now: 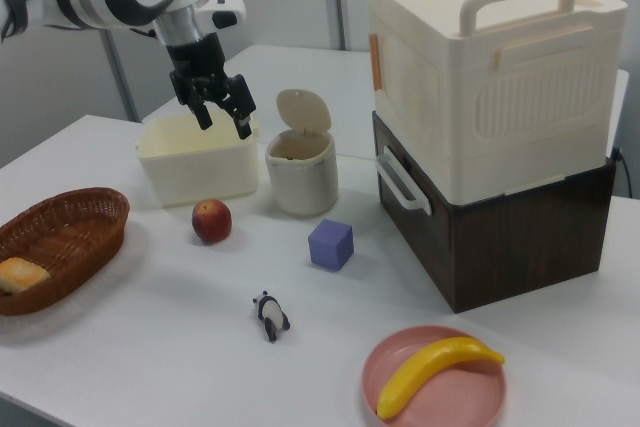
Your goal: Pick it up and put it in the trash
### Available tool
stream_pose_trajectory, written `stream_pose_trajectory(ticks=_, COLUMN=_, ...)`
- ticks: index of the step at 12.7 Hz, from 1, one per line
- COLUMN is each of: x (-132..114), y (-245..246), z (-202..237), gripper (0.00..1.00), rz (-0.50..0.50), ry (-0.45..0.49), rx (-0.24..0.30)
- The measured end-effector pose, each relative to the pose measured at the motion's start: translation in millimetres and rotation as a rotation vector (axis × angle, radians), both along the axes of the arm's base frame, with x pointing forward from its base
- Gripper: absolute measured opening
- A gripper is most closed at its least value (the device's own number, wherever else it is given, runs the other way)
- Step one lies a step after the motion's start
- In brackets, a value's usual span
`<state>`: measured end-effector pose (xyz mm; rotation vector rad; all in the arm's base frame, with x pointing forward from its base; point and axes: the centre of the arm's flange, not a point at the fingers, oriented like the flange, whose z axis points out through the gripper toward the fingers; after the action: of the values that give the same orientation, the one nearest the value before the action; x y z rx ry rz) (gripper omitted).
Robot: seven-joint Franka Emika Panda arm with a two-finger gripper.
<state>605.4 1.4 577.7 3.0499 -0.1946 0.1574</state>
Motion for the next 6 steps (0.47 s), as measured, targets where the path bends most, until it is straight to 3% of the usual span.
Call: stream_pose_trajectory(ticks=6, x=-15.6, y=-2.2, z=20.0, gripper=1.0, rz=0.02, ry=0.008, rx=-0.004)
